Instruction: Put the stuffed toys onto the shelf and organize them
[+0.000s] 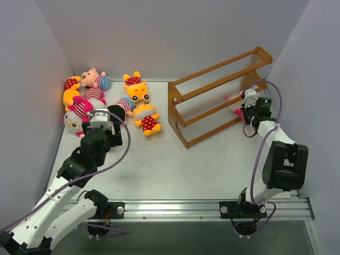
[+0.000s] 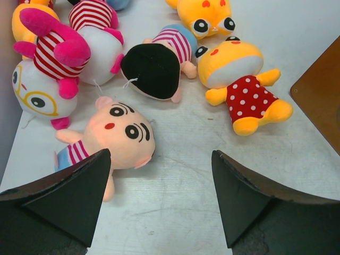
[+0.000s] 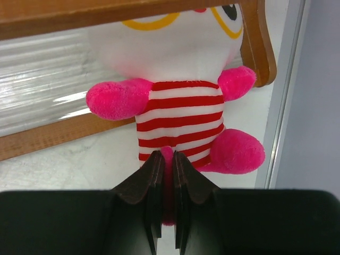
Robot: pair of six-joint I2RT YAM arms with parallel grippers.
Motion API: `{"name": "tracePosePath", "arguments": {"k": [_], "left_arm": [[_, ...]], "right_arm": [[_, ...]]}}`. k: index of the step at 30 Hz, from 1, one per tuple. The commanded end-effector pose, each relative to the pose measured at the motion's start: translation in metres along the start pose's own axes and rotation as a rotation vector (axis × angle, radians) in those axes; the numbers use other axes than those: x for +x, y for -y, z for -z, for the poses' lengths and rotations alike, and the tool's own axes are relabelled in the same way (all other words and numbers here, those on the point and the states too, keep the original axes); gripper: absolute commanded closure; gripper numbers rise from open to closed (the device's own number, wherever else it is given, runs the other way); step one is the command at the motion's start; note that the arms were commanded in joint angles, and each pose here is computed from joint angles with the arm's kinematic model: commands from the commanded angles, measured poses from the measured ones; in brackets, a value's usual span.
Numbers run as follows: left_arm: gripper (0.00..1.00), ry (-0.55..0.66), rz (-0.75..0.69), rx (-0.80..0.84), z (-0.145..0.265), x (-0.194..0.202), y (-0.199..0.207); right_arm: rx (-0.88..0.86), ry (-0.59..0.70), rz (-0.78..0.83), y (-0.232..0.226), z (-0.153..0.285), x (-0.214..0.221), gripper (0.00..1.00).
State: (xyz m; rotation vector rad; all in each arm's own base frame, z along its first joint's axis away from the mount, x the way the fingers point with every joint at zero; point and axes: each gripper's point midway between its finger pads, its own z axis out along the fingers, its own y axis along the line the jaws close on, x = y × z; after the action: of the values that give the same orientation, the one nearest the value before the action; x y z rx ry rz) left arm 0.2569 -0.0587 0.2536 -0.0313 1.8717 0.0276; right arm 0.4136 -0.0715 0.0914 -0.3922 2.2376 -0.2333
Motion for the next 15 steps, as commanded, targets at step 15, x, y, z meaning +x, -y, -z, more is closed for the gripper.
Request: {"name": "tracePosePath", "arguments": {"k": [15], "left_arm": [[0.15, 0.047, 0.009, -0.061, -0.013, -0.006, -0.01]], "right_arm": [[-0.005, 0.23, 0.021, 0.041, -0.023, -0.058, 1.0]]}}
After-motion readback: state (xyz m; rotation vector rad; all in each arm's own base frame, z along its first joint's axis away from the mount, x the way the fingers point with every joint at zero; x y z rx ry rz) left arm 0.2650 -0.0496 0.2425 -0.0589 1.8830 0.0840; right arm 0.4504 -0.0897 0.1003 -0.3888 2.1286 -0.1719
